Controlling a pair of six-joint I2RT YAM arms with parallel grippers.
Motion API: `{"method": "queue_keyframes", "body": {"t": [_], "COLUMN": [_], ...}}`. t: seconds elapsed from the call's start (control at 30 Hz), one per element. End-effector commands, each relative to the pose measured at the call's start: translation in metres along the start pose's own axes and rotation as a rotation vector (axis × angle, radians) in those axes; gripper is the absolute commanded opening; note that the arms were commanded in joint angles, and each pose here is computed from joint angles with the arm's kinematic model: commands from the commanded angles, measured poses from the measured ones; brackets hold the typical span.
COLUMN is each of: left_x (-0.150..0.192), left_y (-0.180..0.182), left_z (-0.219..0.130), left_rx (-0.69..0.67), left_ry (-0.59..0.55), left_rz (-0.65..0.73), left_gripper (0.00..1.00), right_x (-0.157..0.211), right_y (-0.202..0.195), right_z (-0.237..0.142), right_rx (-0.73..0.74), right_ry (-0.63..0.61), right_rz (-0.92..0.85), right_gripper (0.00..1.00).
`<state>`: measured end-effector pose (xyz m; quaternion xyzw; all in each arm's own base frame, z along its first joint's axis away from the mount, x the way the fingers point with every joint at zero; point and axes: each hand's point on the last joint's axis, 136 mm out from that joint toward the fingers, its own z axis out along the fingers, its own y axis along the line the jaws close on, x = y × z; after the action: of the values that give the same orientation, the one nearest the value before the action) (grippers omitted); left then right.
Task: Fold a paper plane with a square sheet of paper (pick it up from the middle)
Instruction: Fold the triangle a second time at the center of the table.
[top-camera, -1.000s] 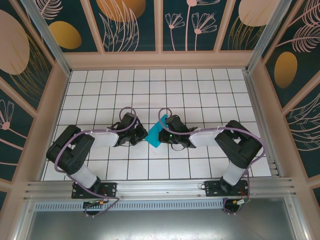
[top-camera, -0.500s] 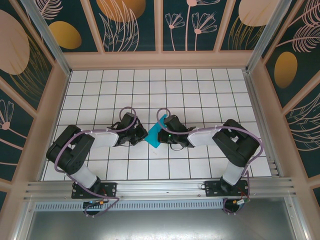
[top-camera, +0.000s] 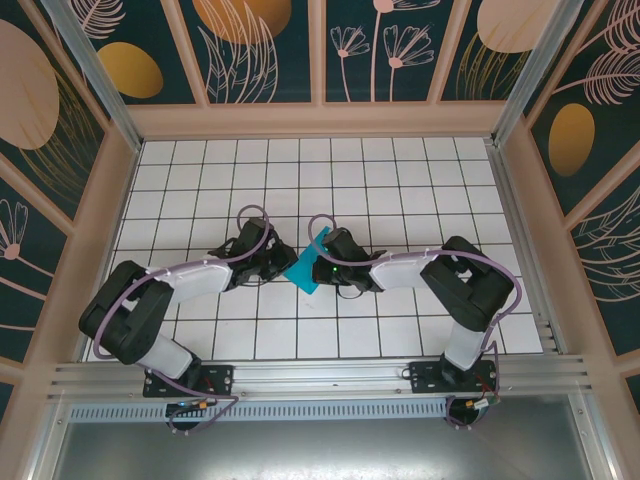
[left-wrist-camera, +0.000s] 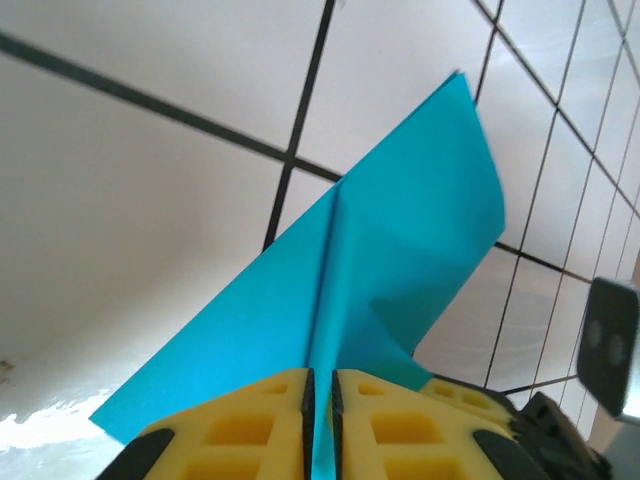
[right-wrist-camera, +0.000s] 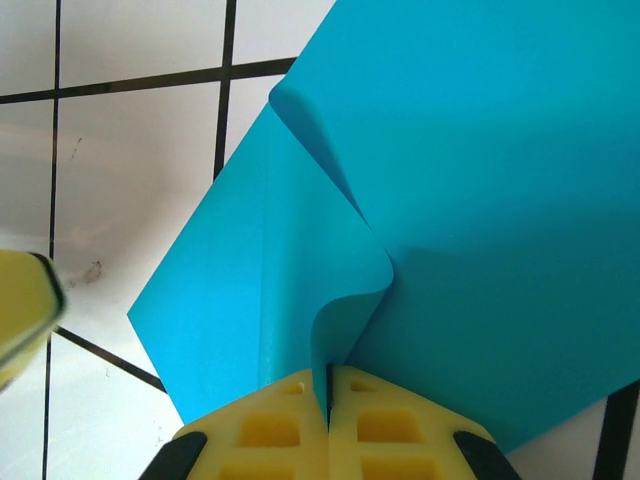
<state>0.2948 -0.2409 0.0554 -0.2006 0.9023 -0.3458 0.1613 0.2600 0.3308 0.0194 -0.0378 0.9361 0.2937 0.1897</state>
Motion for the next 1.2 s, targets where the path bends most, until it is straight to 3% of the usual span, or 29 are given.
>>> {"method": "queue_keyframes", "body": {"t": [0.0,0.1,0.33,1.17], "left_x": [-0.007,-0.011,-0.014,0.006], "left_y": [-0.005,-0.017,-0.039,-0.007], "left_z": [-0.003,-0.001,0.016,0.061], "left_rx": [-0.011,0.034,0.094,0.056], "left_ry": [-0.030,-0.041,0.001,0.114], "left_rz": [0.000,-0.015,-0.005,-0.023], "left_gripper": [0.11,0.09,0.07,0.07], "right_x": [0.010,0.007,0.007,0.007], "right_y": [-0.005,-0.006,-0.014,-0.020], "right_z": [0.001,-0.003,-0.004,-0.001], "right_rx": [0.007,0.012,0.005,0.021], "right_ry": [0.036,0.030,0.031,0.037], "right_rz": [-0.094,-0.179,-0.161,-0.135], "right_gripper": [0.05,0.05,0.05,0.06]}}
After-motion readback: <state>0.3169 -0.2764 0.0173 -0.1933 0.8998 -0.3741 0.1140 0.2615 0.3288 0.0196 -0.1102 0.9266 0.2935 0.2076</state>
